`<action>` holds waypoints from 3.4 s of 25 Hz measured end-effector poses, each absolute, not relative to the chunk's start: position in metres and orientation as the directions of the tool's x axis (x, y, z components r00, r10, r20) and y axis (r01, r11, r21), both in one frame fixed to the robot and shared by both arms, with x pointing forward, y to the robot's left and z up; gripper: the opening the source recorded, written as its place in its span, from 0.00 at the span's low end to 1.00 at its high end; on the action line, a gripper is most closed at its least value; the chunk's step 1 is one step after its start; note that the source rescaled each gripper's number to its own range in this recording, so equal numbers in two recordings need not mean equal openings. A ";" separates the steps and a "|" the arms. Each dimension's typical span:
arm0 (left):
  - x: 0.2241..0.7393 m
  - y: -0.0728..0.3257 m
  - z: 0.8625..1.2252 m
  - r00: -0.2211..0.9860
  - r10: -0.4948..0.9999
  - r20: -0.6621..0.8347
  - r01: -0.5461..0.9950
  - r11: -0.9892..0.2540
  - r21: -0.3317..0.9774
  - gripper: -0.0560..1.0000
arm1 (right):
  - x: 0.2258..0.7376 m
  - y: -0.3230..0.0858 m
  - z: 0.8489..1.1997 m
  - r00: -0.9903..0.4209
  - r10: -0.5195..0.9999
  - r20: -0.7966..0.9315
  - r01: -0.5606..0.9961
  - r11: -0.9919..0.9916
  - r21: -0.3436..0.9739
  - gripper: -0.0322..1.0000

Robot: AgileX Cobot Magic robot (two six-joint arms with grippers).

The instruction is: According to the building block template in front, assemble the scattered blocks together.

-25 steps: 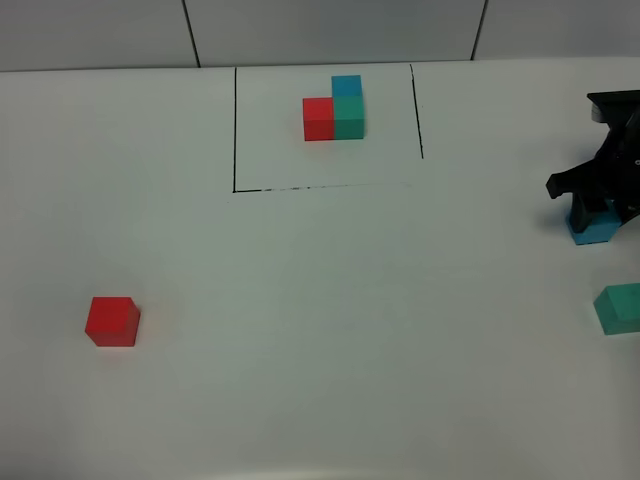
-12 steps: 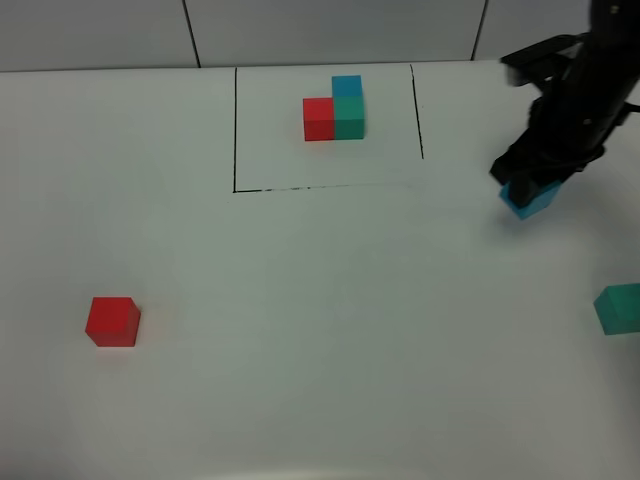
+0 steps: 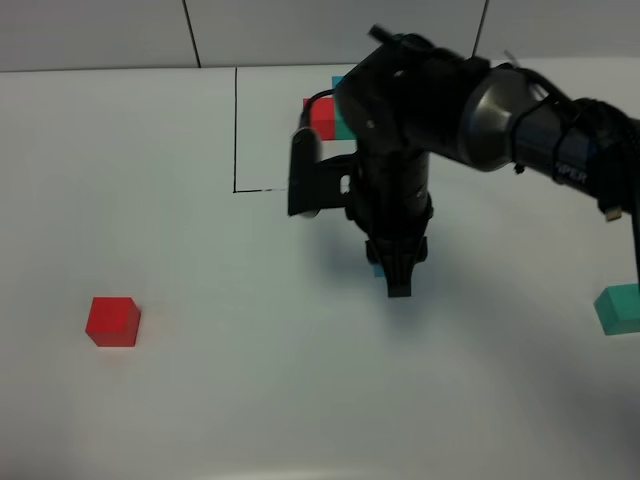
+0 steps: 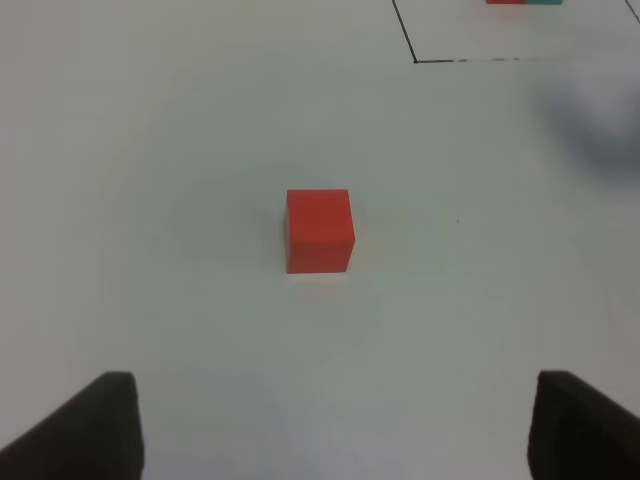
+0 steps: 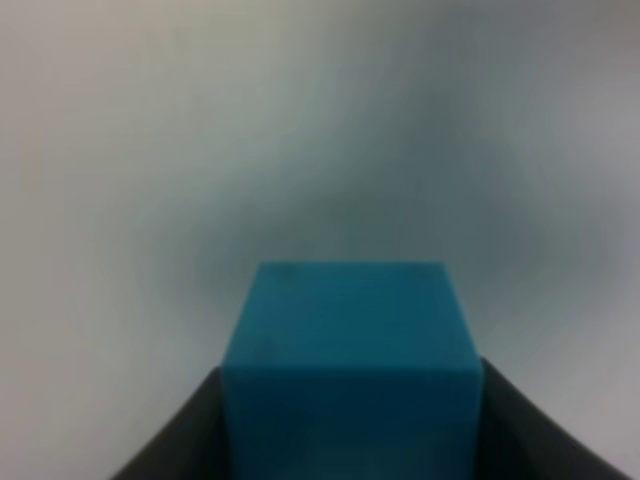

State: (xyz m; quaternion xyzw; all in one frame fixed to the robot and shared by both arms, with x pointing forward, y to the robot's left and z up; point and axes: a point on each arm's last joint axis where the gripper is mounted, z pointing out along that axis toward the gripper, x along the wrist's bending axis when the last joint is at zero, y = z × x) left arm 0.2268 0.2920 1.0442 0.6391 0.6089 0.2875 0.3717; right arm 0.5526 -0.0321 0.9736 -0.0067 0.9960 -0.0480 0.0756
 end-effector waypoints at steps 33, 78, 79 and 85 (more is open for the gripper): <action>0.227 0.292 1.044 0.093 0.992 -0.086 0.565 0.019 0.825 0.89 | 0.620 -0.038 0.946 -0.976 -0.176 -0.130 -0.192 0.975 0.115 0.04; 0.227 0.292 1.044 0.093 0.992 -0.085 0.564 0.018 0.825 0.89 | 0.642 -0.031 0.908 -0.991 0.124 -0.059 0.121 0.991 0.050 0.07; 0.227 0.292 1.044 0.093 0.992 -0.085 0.564 0.018 0.825 0.89 | 0.642 -0.032 0.907 -0.990 0.123 -0.066 0.121 0.992 0.039 0.12; 0.227 0.292 1.044 0.093 0.992 -0.085 0.564 0.018 0.825 0.89 | 0.645 -0.035 0.911 -0.987 0.122 -0.104 0.120 0.992 0.021 0.56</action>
